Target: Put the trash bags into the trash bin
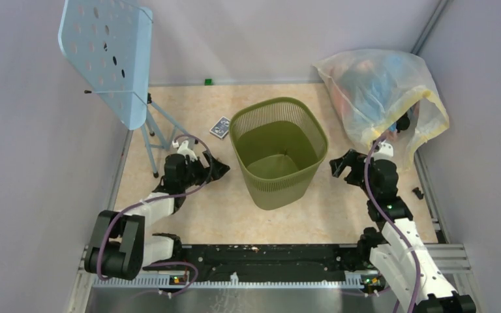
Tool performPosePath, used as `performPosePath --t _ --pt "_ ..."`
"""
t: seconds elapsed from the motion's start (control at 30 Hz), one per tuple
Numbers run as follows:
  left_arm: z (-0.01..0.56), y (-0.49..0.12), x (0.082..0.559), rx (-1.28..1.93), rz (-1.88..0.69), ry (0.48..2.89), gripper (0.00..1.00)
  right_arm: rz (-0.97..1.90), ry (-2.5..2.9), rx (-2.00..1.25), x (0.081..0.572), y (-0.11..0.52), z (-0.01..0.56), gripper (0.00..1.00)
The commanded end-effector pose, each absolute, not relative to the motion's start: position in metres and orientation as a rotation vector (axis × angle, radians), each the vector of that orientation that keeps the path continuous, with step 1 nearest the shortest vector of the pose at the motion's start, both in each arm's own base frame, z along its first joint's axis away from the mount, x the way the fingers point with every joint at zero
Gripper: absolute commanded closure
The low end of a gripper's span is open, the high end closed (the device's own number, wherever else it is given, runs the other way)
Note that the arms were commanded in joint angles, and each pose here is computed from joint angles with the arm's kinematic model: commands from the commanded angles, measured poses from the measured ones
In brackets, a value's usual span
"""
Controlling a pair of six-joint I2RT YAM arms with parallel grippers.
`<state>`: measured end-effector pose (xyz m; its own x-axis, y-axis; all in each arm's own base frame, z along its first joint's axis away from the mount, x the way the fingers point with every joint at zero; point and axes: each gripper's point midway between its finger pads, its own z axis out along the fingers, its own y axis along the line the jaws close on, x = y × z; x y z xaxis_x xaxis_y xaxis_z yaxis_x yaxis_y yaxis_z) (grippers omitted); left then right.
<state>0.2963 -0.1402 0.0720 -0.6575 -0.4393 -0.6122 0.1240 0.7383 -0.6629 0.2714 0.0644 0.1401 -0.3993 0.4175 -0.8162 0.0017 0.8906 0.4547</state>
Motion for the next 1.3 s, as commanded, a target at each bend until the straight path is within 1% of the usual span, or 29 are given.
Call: performPosePath --t 0.0,0.2,0.3,0.37,0.5,0.63,0.77,0.83,0.93,1.07,1.27 --pt "0.091 -0.141 0.304 -0.204 -0.878 2.057 0.01 0.485 1.931 0.309 0.271 0.067 0.147 0.09" --pt "0.095 -0.157 0.295 -0.077 -0.982 2.055 0.01 0.538 1.96 0.286 0.265 0.076 0.15 0.09" --pt "0.094 -0.153 0.297 -0.093 -0.948 2.062 0.01 0.538 1.999 0.285 0.259 0.077 0.15 0.09" --pt "0.096 -0.15 0.297 -0.1 -0.928 2.05 0.01 0.533 2.019 0.331 0.255 0.074 0.15 0.09" --pt "0.102 -0.15 0.294 -0.085 -0.937 2.012 0.01 0.55 2.117 0.502 0.24 0.072 0.13 0.09" --pt "0.107 -0.153 0.292 -0.065 -0.952 1.99 0.01 0.586 2.29 0.561 0.221 0.081 0.112 0.1" --pt "0.11 -0.154 0.291 -0.053 -0.96 1.978 0.01 0.736 2.371 0.426 0.202 0.108 0.109 0.15" --pt "0.111 -0.155 0.29 -0.041 -0.973 1.971 0.01 0.86 2.342 0.285 0.196 0.132 0.115 0.2" --pt "0.112 -0.157 0.288 -0.025 -0.986 1.964 0.01 0.972 2.313 0.176 0.188 0.158 0.113 0.21" --pt "0.114 -0.161 0.285 0.005 -1.004 1.951 0.01 1.154 2.211 0.133 0.186 0.191 0.117 0.21" --pt "0.116 -0.161 0.284 0.019 -1.001 1.935 0.01 1.252 2.023 0.155 0.205 0.231 0.149 0.19"
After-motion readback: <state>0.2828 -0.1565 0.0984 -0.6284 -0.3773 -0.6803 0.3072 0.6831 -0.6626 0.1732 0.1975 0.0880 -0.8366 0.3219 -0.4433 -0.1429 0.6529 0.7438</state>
